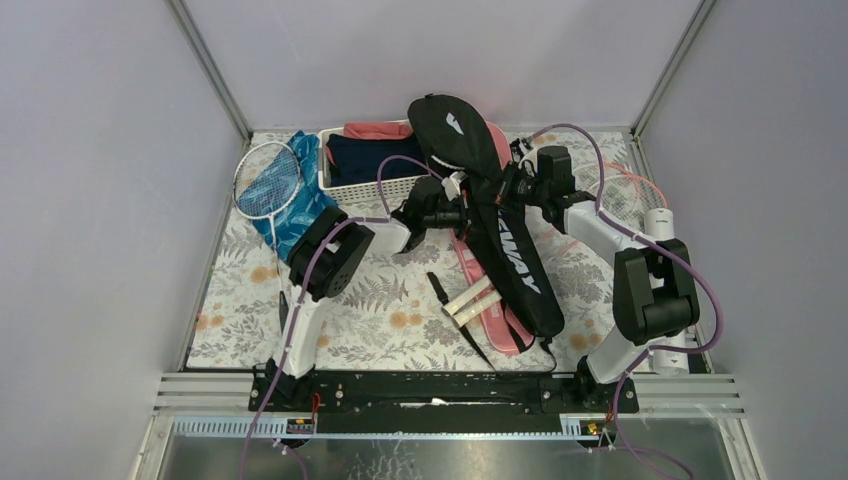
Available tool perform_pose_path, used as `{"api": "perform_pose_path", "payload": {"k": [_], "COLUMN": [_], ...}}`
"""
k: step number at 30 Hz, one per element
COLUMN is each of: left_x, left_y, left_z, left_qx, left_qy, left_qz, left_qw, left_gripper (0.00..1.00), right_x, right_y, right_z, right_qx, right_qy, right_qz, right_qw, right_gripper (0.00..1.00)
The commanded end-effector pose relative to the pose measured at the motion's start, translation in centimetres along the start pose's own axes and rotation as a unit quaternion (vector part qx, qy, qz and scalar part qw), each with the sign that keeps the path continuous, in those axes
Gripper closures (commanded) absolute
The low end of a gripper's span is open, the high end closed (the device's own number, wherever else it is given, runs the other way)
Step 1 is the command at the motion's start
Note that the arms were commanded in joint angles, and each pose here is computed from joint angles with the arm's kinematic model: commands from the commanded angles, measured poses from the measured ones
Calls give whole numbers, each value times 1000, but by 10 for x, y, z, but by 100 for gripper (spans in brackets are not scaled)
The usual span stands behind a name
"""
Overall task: Pack up the badminton gear
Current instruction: Place the racket in the racket bag.
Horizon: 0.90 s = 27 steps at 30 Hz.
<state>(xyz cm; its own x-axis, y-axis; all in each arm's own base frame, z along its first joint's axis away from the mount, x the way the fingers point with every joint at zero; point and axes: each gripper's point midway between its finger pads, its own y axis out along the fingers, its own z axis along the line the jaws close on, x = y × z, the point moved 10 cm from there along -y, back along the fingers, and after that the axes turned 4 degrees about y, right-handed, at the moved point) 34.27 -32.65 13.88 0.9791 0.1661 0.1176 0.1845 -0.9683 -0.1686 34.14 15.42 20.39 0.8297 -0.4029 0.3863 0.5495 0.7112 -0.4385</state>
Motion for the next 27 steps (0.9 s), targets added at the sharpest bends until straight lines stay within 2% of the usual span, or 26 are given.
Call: {"api": "perform_pose_path", "payload": {"k": [1,6,11,17,19,27], "left_x": [25,18,15,14,14,14], "left_y": [0,6,5,-6,-14,-60], "left_z": [0,1,4,-2,-7,-25], "left_qx": [-26,-49,-45,-37,-32,17], "left_qy": [24,39,53,115,142,248], "left_qz": [-52,-38,-25,17,29,59], "left_qw": [998,997,997,993,989,967], "left_gripper": [99,88,79,51,44,31], "right_x": [-13,-14,-9,12,16,31], "right_y": [-9,-7,-8,-17,-21,-36], "right_z": [17,15,10,6,5,2], "right_qx": [48,51,22,-13,-31,-78], "right_qy": [25,32,6,-15,-29,-61], "right_qz": [43,44,33,-6,-20,-75], "right_qw": [998,997,999,1000,999,992], "right_gripper": [100,100,100,100,100,100]}}
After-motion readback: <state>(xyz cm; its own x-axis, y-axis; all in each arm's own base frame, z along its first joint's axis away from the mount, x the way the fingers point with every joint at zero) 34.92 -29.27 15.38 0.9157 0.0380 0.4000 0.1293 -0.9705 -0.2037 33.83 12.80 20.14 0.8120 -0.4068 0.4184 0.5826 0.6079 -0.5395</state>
